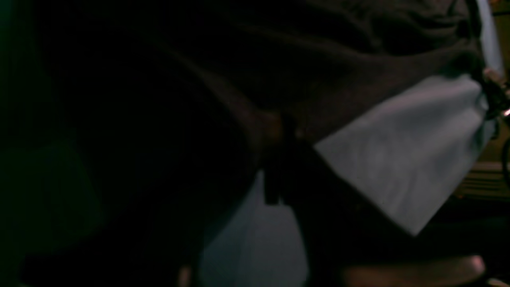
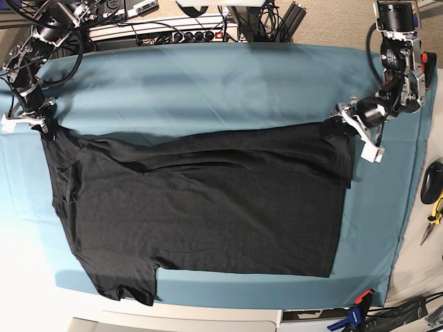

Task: Fold the T-shirt properly
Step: 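Adjust grip on the shirt edge with the left gripper, then pull the shirt edge back toward the robot with both grippers, then open both grippers and raise them off the shirt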

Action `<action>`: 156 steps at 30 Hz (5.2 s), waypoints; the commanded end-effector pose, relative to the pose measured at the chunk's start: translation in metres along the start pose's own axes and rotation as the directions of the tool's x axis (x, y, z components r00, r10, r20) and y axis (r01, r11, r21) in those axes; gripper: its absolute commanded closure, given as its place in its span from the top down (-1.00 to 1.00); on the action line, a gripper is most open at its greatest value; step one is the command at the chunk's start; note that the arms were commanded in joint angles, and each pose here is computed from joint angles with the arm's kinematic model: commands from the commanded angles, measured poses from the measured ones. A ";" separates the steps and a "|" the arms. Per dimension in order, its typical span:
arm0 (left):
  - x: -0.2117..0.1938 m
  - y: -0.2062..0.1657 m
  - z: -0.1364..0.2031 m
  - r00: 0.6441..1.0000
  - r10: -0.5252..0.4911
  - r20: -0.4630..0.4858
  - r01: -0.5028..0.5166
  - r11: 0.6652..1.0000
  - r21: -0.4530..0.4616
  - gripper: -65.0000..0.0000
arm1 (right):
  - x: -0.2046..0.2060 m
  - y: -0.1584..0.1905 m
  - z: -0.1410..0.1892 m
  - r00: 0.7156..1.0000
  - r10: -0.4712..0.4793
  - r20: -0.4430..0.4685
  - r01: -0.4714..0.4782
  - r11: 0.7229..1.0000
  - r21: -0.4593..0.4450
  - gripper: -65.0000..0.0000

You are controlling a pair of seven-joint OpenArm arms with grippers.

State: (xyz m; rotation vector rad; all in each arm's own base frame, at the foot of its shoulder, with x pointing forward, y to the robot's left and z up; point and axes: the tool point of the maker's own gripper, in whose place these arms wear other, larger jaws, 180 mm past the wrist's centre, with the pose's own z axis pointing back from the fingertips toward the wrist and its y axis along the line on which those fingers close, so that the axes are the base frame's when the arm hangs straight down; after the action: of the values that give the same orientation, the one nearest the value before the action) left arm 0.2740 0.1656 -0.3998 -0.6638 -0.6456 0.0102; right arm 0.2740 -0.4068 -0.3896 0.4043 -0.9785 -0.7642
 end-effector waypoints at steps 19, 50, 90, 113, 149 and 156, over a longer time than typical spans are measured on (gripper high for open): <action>0.016 0.016 0.017 0.998 -0.069 0.003 0.068 0.996 0.053 -1.00 | 0.054 0.003 0.019 0.989 0.148 0.025 -0.149 0.989 0.019 -1.00; -0.013 0.013 0.045 0.998 -0.057 -0.012 0.058 0.995 0.076 -1.00 | 0.004 -0.026 0.062 0.987 0.121 -0.110 -0.114 0.992 0.062 -1.00; -0.082 0.021 0.107 0.997 0.082 -0.015 -0.078 0.983 0.167 -1.00 | 0.009 -0.062 0.135 0.903 0.314 -0.294 -0.342 0.939 -0.047 -1.00; -0.092 0.016 0.103 0.994 0.111 -0.014 -0.107 0.982 0.157 -0.79 | 0.014 -0.062 0.133 0.907 0.326 -0.266 -0.352 0.934 -0.055 -0.38; -0.025 -0.013 0.193 0.969 -0.232 0.080 0.192 0.921 0.340 -0.35 | 0.114 -0.048 0.133 0.885 0.464 -0.031 -0.462 0.869 -0.179 -0.31; 0.031 -0.049 0.202 0.855 -0.483 0.187 0.377 0.828 0.415 -0.35 | 0.189 0.001 0.128 0.827 0.540 0.154 -0.515 0.839 -0.176 -0.31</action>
State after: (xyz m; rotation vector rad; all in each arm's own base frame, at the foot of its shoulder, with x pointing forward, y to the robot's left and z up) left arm 0.1735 0.2510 -0.2430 -0.1325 -1.0019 -0.1793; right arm 0.2195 -0.5358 -0.2392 -0.0409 -1.0901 -0.3885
